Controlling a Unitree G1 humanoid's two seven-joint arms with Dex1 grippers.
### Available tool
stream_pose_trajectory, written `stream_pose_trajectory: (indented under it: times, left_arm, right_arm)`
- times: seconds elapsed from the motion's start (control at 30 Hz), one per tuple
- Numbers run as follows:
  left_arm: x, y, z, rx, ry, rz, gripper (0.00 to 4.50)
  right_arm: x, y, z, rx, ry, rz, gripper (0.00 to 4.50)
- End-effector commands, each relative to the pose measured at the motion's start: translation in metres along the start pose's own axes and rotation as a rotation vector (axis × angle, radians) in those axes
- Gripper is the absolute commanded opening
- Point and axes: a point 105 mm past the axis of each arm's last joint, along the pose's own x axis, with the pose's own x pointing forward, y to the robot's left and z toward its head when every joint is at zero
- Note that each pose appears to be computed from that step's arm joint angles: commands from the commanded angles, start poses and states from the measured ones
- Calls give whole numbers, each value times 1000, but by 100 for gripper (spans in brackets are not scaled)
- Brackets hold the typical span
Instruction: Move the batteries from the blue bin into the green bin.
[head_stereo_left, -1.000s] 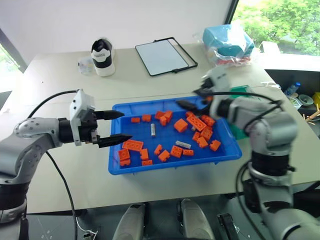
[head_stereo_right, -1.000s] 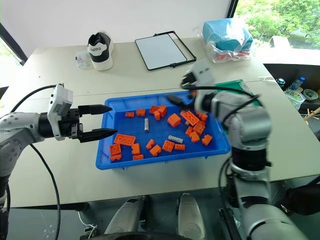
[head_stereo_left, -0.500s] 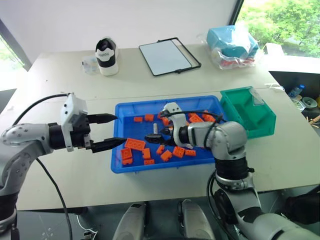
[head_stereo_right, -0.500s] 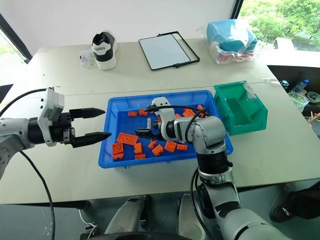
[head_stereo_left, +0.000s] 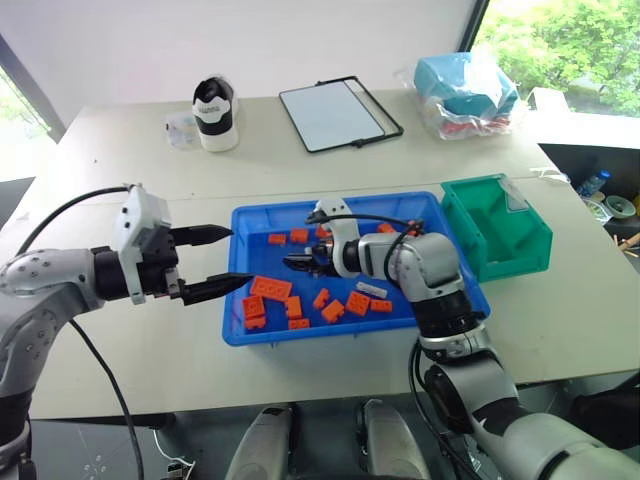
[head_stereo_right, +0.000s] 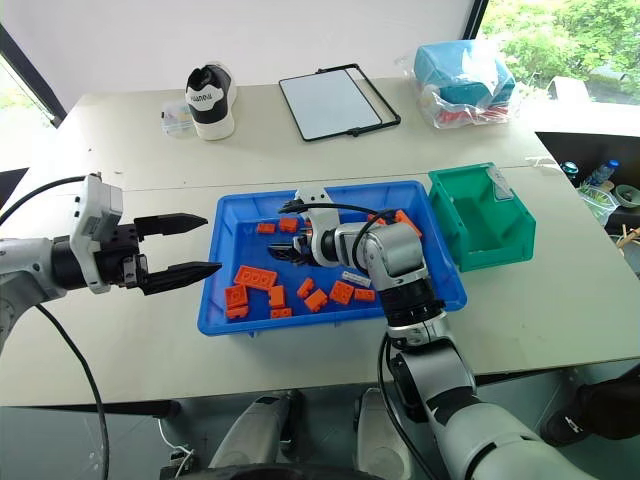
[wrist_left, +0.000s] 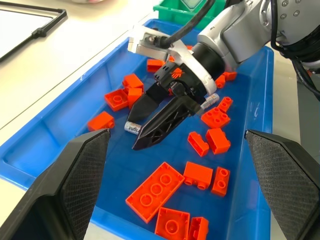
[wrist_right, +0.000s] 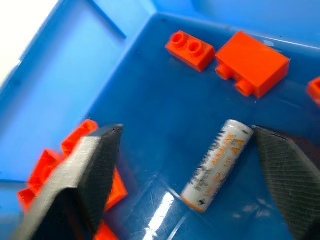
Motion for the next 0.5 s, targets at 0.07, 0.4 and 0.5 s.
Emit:
stream_pose_trajectory:
  times: [0.07, 0.4, 0.5]
  left_arm:
    - [-2, 2, 12, 43, -28, 11, 450]
    - [3, 5, 10, 49, -33, -20, 450]
    - [6, 5, 9, 48, -37, -32, 450]
  right_arm:
    - [-1, 3, -4, -8, 6, 7, 156]
    - [-81, 1, 38, 18, -177, 7, 56]
    - [-129, -27, 50, 22, -257, -117, 56]
